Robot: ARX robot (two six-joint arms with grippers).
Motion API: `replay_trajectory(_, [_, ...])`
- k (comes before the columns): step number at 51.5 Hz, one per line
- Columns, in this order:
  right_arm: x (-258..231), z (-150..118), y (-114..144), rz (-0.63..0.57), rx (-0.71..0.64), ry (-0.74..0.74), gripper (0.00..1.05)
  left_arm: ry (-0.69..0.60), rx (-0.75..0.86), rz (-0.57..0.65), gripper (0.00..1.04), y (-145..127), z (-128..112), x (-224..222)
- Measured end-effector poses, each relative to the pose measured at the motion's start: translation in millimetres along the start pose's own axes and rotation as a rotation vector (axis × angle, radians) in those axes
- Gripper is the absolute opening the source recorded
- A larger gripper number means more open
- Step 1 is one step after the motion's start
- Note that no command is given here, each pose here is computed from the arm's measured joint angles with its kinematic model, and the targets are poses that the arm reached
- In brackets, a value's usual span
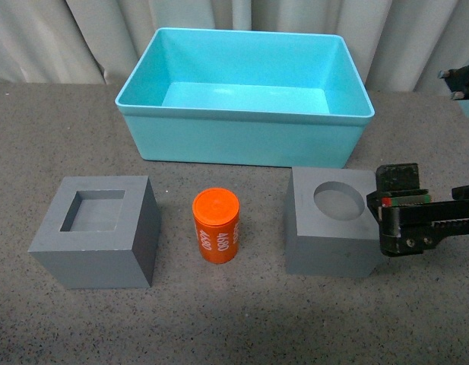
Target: Place gray and orange parts in blue box
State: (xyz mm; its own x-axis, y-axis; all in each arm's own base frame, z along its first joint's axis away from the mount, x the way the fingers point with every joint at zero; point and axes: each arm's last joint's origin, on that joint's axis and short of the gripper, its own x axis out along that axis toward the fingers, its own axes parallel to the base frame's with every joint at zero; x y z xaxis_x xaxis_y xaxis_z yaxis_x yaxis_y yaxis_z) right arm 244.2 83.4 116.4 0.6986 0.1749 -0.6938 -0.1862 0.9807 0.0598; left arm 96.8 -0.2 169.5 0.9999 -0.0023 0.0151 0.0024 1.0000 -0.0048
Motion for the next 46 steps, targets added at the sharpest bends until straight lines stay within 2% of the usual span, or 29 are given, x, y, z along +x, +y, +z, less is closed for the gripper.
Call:
replay_trajectory(12, [30.7, -0.2, -0.4, 0.007, 0.094, 0.086, 0.94, 0.000, 0.000, 0.000, 0.98, 0.0, 0.1, 0.0])
replay_trajectory(15, [36.9, -0.2, 0.0, 0.015, 0.130, 0.102, 0.84, 0.000, 0.000, 0.000, 0.98, 0.0, 0.1, 0.0])
replay_trajectory(16, [47.2, 2.3, 2.1, 0.029, 0.183, 0.112, 0.47, 0.000, 0.000, 0.000, 0.98, 0.0, 0.0, 0.0])
replay_trajectory(25, [48.6, 6.0, 3.1, 0.034, 0.199, 0.116, 0.24, 0.000, 0.000, 0.000, 0.98, 0.0, 0.1, 0.0])
replay_trajectory(29, [46.0, 8.1, 2.4, 0.029, 0.201, 0.113, 0.20, 0.000, 0.000, 0.000, 0.98, 0.0, 0.0, 0.0])
replay_trajectory(40, [17.5, 14.3, -3.7, 0.023, 0.179, 0.099, 0.18, 0.000, 0.000, 0.000, 0.98, 0.0, 0.1, 0.0])
replay_trajectory(46, [-25.4, 46.3, -4.8, 0.082, 0.153, -0.084, 0.18, 0.000, 0.000, 0.000, 0.98, 0.0, 0.0, 0.0])
